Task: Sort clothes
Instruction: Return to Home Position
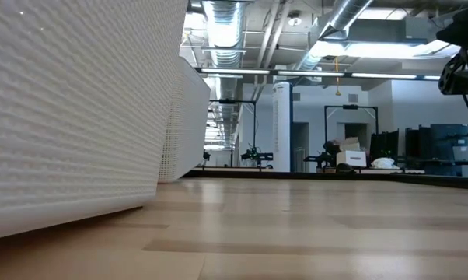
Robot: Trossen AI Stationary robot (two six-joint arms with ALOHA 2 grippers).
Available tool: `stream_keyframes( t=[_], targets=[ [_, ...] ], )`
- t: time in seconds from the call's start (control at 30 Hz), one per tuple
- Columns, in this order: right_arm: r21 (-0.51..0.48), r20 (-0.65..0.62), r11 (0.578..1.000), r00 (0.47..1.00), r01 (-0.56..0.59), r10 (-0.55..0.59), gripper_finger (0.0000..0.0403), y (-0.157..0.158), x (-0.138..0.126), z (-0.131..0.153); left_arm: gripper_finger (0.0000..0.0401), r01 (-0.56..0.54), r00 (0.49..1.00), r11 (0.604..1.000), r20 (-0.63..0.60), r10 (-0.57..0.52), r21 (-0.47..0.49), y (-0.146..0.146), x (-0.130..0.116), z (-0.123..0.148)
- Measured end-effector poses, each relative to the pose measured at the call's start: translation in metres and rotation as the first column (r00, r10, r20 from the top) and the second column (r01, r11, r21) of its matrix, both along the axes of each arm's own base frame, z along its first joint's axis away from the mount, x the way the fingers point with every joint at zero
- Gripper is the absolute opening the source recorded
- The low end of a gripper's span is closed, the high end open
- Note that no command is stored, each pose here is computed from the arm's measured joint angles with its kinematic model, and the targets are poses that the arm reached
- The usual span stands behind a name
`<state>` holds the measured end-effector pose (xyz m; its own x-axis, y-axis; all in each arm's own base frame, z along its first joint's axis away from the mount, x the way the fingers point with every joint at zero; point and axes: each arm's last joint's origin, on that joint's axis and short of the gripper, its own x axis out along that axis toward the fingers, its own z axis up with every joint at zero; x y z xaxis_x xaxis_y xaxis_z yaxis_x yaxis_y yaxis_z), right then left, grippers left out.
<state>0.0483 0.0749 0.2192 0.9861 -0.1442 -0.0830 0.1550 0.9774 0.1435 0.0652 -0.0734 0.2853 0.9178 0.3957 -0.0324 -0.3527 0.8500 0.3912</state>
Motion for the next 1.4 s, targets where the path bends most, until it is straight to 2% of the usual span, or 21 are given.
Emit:
stream_keyframes(
  t=[0.13, 0.23, 0.3, 0.47, 0.73, 0.8, 0.87, 0.93, 1.03, 1.1, 1.17, 1.23, 1.3, 1.4],
  targets=[
    [-0.006, -0.002, 1.000, 1.000, 0.000, 0.000, 0.0164, 0.000, 0.000, 0.000, 0.0105, 0.185, 0.983, 0.982, 0.014, -0.184, -0.034, -0.006, -0.016, 0.002],
    [-0.004, -0.001, 1.000, 1.000, 0.000, 0.000, 0.0164, 0.000, 0.000, 0.000, 0.0105, 0.268, 0.963, 0.949, 0.071, -0.260, -0.164, 0.001, -0.025, 0.006],
    [0.002, 0.000, 1.000, 1.000, 0.000, 0.000, 0.0164, 0.000, 0.000, 0.000, 0.0105, 0.283, 0.959, 0.927, 0.107, -0.264, -0.246, 0.010, -0.027, 0.008],
    [0.025, 0.004, 1.000, 1.000, 0.002, -0.002, 0.0164, 0.000, 0.000, 0.000, 0.0105, 0.293, 0.955, 0.887, 0.160, -0.251, -0.358, 0.018, -0.029, 0.015],
    [0.028, 0.005, 1.000, 1.000, 0.003, -0.003, 0.0164, 0.000, 0.000, 0.000, 0.0105, 0.298, 0.952, 0.846, 0.196, -0.233, -0.443, 0.015, -0.028, 0.020],
    [0.029, 0.005, 1.000, 1.000, 0.003, -0.003, 0.0164, 0.000, 0.000, 0.000, 0.0105, 0.305, 0.950, 0.805, 0.223, -0.219, -0.508, 0.012, -0.028, 0.024],
    [0.031, 0.006, 1.000, 1.000, 0.003, -0.003, 0.0164, 0.000, 0.000, 0.000, 0.0105, 0.315, 0.946, 0.744, 0.260, -0.195, -0.589, 0.007, -0.027, 0.031],
    [0.031, 0.006, 1.000, 1.000, 0.003, -0.003, 0.0164, 0.000, 0.000, 0.000, 0.0105, 0.334, 0.940, 0.701, 0.278, -0.198, -0.630, 0.003, -0.026, 0.042],
    [0.031, 0.006, 1.000, 1.000, 0.003, -0.003, 0.0164, 0.000, 0.000, 0.000, 0.0105, 0.404, 0.915, 0.668, 0.287, -0.284, -0.625, -0.008, -0.025, 0.058],
    [0.031, 0.006, 1.000, 1.000, 0.003, -0.004, 0.0164, 0.000, 0.000, 0.000, 0.0105, 0.494, 0.869, 0.629, 0.319, -0.378, -0.600, -0.018, -0.024, 0.070],
    [0.028, 0.005, 1.000, 1.000, 0.003, -0.003, 0.0164, 0.000, 0.000, 0.000, 0.0105, 0.626, 0.779, 0.576, 0.390, -0.490, -0.526, -0.027, -0.023, 0.086],
    [0.026, 0.006, 1.000, 1.000, 0.005, -0.005, 0.0164, 0.000, 0.000, 0.000, 0.0105, 0.751, 0.660, 0.529, 0.473, -0.584, -0.396, -0.034, -0.023, 0.099],
    [0.022, 0.008, 1.000, 1.000, 0.008, -0.009, 0.0164, 0.000, 0.000, 0.000, 0.0105, 0.804, 0.588, 0.526, 0.494, -0.640, -0.275, -0.040, -0.023, 0.104],
    [0.023, 0.009, 1.000, 1.000, 0.009, -0.010, 0.0164, 0.000, 0.000, 0.000, 0.0105, 0.825, 0.548, 0.543, 0.453, -0.703, -0.156, -0.045, -0.023, 0.102]
  ],
)
